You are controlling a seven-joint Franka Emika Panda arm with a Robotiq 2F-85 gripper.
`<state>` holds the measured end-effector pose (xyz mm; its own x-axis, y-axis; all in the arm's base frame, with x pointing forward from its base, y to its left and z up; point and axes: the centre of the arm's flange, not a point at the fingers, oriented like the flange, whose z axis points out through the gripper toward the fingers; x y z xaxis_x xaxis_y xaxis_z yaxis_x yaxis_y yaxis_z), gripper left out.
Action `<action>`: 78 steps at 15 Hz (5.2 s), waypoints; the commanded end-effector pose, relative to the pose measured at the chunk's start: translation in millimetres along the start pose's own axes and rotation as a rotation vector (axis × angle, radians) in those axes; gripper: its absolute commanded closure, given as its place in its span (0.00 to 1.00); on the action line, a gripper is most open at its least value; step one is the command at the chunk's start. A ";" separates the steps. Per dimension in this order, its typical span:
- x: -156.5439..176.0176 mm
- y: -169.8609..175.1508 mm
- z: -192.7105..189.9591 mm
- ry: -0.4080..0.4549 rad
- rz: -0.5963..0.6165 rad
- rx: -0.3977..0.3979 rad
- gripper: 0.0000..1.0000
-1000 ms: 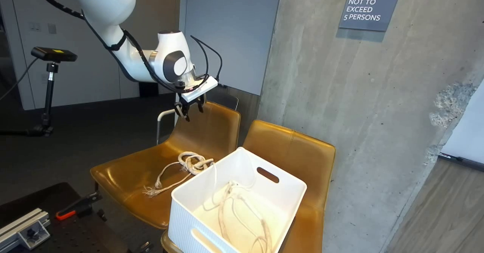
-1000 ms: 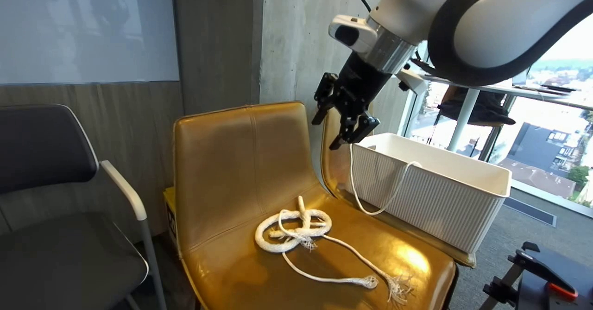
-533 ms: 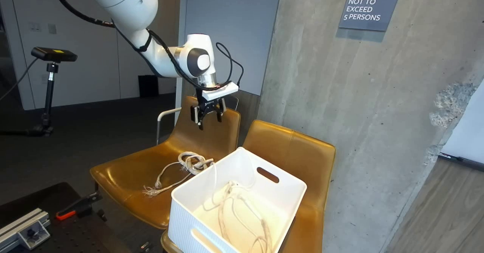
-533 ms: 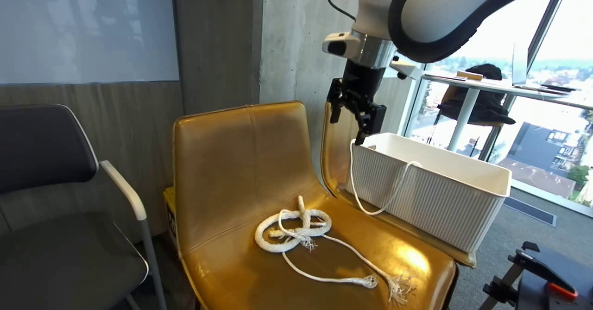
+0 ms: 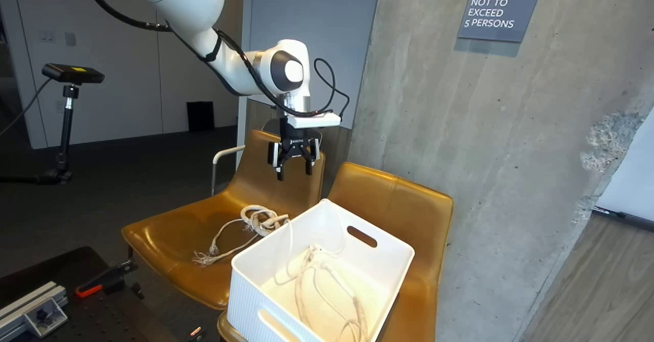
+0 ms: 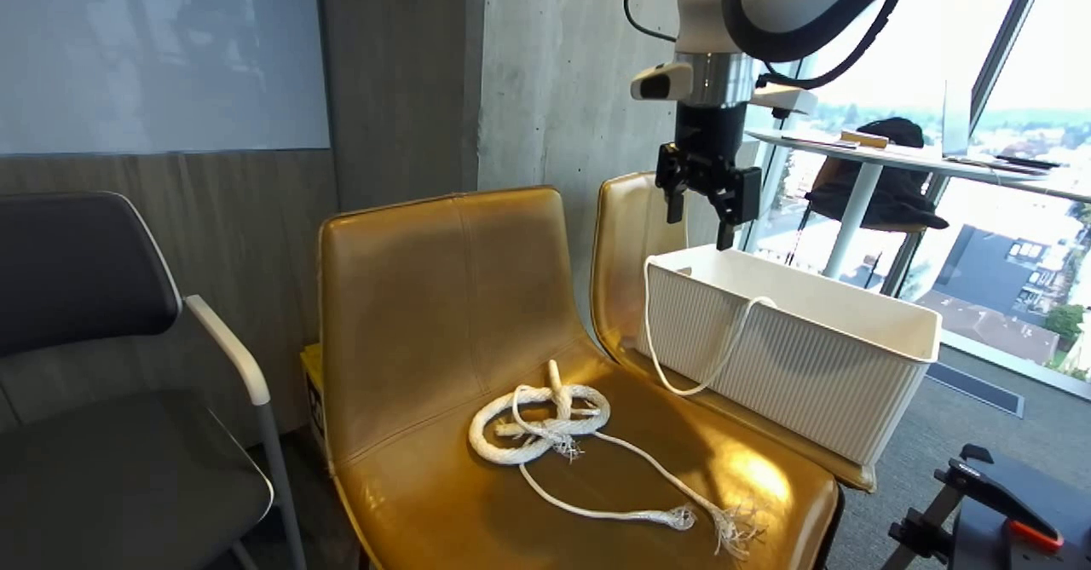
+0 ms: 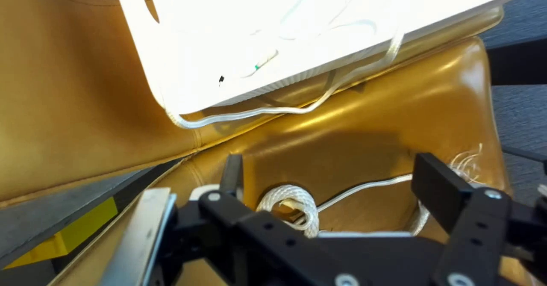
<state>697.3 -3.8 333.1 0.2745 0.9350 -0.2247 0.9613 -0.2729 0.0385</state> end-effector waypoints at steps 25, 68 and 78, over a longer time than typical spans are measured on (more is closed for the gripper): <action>-117.0 -83.4 110.0 0.064 0.101 -0.085 0.00; 152.9 -123.6 -236.6 0.211 -0.333 -0.338 0.99; 393.0 -179.0 -248.6 0.251 -0.486 -0.291 0.99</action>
<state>597.8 407.4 476.3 -0.2290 0.9722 -0.0487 0.9330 0.2335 0.2739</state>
